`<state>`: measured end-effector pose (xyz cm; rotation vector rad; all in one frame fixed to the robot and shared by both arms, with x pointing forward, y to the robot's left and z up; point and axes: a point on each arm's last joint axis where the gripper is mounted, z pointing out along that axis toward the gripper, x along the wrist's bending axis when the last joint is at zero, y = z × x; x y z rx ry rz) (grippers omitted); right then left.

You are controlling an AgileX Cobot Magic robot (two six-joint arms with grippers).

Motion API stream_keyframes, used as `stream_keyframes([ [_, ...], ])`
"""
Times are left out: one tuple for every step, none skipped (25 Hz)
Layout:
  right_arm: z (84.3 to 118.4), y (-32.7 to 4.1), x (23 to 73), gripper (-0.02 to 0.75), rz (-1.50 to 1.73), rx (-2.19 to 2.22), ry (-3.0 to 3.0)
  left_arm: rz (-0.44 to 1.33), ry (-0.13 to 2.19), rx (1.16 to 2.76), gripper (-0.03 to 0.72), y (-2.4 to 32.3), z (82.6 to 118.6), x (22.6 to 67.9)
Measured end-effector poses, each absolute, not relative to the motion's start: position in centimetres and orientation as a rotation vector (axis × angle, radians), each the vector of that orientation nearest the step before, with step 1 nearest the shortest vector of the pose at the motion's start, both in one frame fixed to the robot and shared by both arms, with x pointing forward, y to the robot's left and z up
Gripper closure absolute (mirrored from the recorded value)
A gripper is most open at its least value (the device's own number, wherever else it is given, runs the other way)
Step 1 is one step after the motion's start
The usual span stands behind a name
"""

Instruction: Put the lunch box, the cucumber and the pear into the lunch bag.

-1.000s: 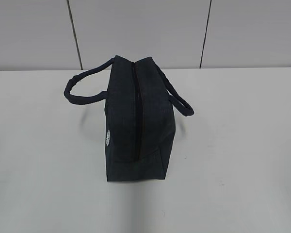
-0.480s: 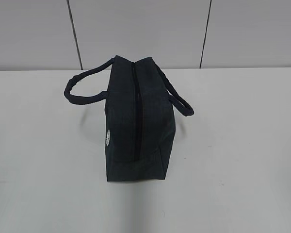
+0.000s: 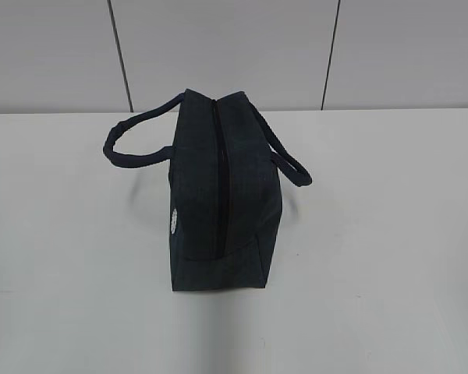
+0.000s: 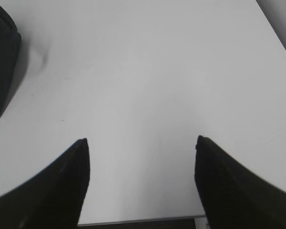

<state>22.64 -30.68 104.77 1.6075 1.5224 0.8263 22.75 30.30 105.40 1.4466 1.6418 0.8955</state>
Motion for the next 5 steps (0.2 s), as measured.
stream_keyframes([
  [104.77, -30.68, 22.64, 0.227, 0.826, 1.607, 1.522, 0.895, 1.642, 1.447, 0.265, 30.3, 105.4, 22.75],
  [104.77, -30.7, 22.64, 0.227, 0.824, 1.607, 1.521, 0.895, 1.642, 1.447, 0.265, 30.3, 105.4, 22.75],
  [104.77, -30.7, 22.64, 0.227, 0.824, 1.607, 1.522, 0.895, 1.642, 1.447, 0.265, 30.3, 105.4, 22.75],
  [104.77, -30.7, 22.64, 0.227, 0.824, 1.607, 1.522, 0.895, 1.642, 1.447, 0.265, 30.3, 105.4, 22.75],
  [104.77, -30.7, 22.64, 0.226, 0.824, 1.607, 1.522, 0.895, 1.642, 1.447, 0.265, 30.3, 105.4, 22.75],
])
